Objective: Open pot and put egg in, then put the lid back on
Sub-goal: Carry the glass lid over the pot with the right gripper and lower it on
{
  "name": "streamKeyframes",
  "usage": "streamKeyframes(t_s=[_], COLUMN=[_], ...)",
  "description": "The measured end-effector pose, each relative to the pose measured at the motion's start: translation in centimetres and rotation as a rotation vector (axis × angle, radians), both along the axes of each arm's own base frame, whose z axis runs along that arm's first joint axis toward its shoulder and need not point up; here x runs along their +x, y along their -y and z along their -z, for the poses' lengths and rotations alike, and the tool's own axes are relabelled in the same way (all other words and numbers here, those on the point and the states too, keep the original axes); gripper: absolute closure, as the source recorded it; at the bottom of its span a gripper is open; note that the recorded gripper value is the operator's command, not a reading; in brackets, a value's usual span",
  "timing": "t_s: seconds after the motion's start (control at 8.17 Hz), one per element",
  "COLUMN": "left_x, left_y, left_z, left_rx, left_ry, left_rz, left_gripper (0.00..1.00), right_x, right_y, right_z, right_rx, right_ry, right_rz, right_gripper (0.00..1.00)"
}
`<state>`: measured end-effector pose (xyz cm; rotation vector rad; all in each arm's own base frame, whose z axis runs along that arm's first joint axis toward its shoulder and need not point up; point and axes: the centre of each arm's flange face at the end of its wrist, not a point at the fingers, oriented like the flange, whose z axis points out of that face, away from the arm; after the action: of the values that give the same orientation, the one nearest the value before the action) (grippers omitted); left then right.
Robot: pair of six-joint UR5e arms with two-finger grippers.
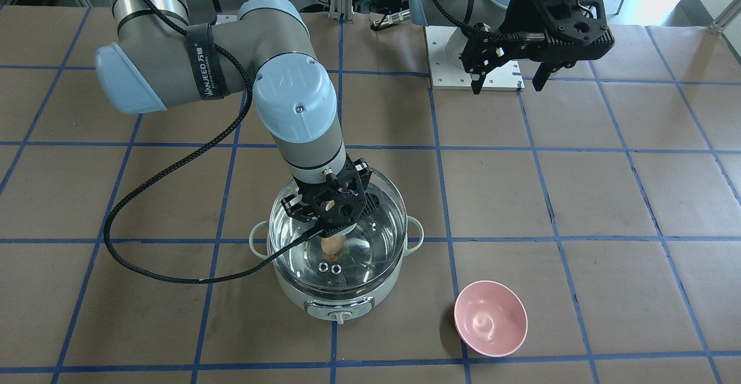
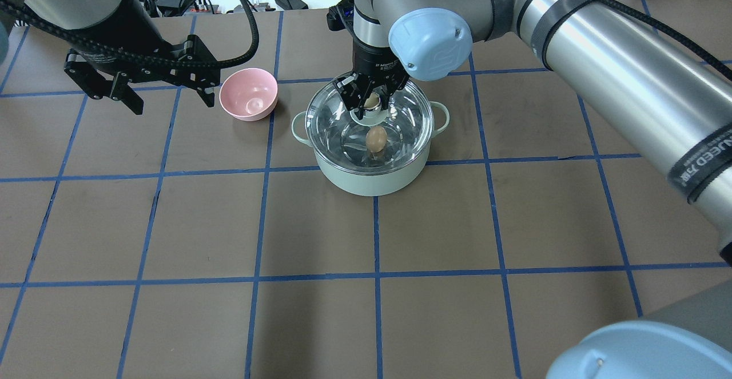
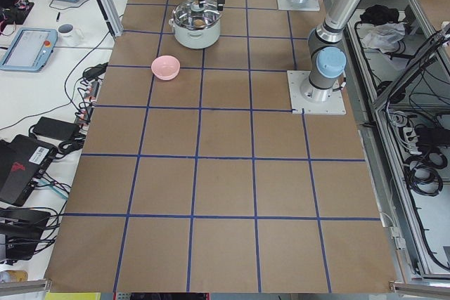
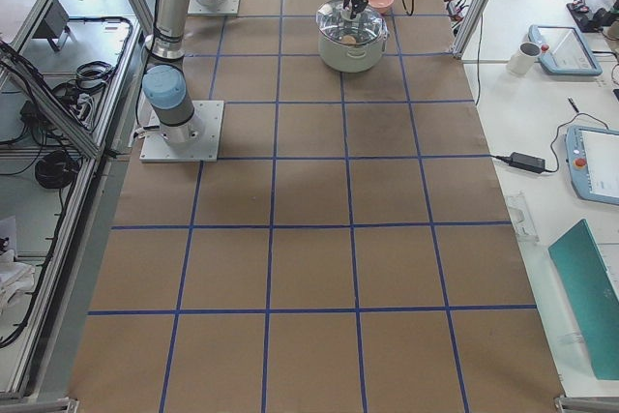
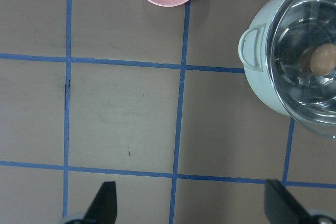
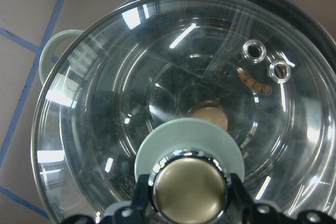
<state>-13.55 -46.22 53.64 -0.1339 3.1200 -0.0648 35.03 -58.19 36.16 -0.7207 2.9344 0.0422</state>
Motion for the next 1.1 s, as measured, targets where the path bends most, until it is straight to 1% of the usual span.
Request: streamKeyframes(t_s=[0.61,1.1], left_x=[0.00,0.01], left_y=[0.00,0.00], left_z=[0.00,0.00], left_rx=[0.000,0.000], left_ry=[0.000,0.002], left_rz=[0.002,0.003], left_gripper=[0.00,0.00], right_x=[-0.01,-0.22], right_y=[0.05,0.05], right_z=[0.34,0.84], right_rx=[0.000,0.000], right_ry=[-0.003,-0.024], right_rz=[-0.003,-0.009], right_gripper=[1.00,1.00])
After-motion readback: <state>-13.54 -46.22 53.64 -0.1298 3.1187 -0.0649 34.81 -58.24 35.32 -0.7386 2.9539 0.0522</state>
